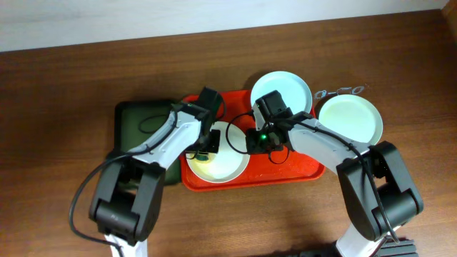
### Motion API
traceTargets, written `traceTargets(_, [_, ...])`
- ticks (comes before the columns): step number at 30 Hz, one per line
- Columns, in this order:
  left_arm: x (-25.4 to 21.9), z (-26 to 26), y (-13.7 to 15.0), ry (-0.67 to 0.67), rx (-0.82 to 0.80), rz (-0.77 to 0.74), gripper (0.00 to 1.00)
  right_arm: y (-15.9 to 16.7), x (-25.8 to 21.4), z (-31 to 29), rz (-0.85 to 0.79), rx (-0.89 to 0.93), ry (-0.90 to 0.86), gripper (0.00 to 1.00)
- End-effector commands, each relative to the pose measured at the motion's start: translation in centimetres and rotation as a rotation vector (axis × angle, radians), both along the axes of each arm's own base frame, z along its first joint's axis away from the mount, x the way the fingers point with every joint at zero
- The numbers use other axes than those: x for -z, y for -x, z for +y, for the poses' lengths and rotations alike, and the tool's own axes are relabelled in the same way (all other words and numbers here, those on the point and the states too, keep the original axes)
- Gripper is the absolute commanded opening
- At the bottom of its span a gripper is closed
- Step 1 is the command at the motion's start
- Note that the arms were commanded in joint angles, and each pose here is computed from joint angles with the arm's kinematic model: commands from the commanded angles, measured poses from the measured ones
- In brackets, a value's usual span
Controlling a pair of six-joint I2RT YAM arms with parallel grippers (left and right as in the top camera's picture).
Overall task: Clean dirty plates on tray and stack at the side
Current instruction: 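Return the sponge to the green tray, release it, and raise left arm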
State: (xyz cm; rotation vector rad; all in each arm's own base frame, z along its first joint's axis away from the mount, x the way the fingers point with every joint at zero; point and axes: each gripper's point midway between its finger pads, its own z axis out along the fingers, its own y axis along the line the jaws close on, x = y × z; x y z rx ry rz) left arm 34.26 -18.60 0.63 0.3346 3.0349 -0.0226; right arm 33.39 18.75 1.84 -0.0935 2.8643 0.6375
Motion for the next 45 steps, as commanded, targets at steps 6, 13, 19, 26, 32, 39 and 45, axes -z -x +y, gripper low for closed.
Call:
traceTargets(6, [-2.1,-7.9,2.8,0.439,0.133,0.167,0.0,0.2,0.1,0.2,-0.002,-0.02,-0.005,0.04])
traceTargets(13, [-8.2,2.5,-1.9,0.042,-0.019,0.018,0.0,0.2,0.1,0.2,-0.002,-0.02,-0.005,0.04])
traceTargets(19, [-9.0,11.8,-3.1,-0.131,-0.198,0.029,0.0,0.2,0.1,0.2,-0.002,-0.02,-0.005,0.04])
traceTargets(26, [-3.2,16.1,-1.7,-0.141,-0.302,0.074,0.0,0.2,0.1,0.2,-0.002,-0.019,-0.005,0.04])
traceTargets(32, [-1.8,17.1,-0.9,-0.135,-0.329,0.092,0.33,0.2,0.0,0.3,-0.003,-0.019,-0.005,0.04])
traceTargets(39, [-15.6,17.4,-5.6,-0.009,-0.44,-0.232,0.92,0.2,0.1,0.2,-0.002,-0.019,-0.005,0.17])
traceTargets(45, [-20.8,21.4,-5.4,0.016,-0.551,-0.372,0.99,0.3,0.1,0.2,-0.001,-0.019,-0.005,0.36])
